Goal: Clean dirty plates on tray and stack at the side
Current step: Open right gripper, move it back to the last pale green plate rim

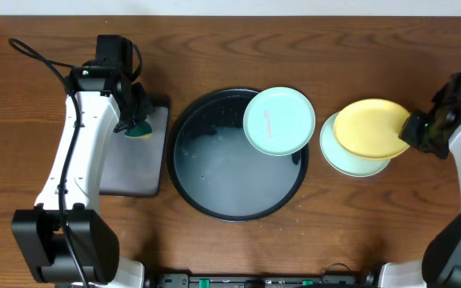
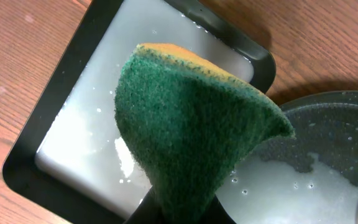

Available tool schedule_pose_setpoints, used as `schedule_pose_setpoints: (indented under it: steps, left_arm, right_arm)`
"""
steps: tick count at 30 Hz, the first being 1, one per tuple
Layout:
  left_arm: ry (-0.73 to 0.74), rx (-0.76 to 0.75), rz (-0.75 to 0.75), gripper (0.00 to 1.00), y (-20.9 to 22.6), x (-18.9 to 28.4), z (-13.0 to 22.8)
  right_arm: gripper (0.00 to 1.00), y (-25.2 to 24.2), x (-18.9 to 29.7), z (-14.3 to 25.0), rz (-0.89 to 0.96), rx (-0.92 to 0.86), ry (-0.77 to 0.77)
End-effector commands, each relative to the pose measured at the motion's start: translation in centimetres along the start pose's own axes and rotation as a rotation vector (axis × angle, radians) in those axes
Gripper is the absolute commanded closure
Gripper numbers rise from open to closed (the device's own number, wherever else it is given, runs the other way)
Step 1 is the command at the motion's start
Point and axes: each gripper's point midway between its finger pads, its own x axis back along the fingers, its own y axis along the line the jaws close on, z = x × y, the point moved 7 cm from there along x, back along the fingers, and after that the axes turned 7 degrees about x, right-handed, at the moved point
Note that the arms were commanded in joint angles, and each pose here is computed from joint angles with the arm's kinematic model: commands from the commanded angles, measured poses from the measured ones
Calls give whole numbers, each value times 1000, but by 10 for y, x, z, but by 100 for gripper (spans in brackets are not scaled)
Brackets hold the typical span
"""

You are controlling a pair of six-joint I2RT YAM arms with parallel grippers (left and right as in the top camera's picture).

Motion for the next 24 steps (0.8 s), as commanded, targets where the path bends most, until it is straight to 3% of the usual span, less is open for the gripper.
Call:
schedule_pose_setpoints:
  steps: [1, 7, 12, 20, 24]
  left_arm:
    - [-12, -11, -8, 92, 0, 0, -3]
    - [-12, -11, -8, 92, 0, 0, -3]
    - [-12, -11, -8, 92, 0, 0, -3]
    - [-12, -11, -8, 92, 0, 0, -3]
    - [-19, -10, -3, 92, -1, 0, -4]
  right_arm:
    - [89, 5, -10, 7, 1, 0, 38]
    - [79, 24, -13, 9, -15, 55, 40]
    - [76, 74, -11, 9, -169, 199, -4]
    - [59, 144, -10, -10, -308, 405, -41]
    - [44, 182, -39, -19, -431, 531, 13]
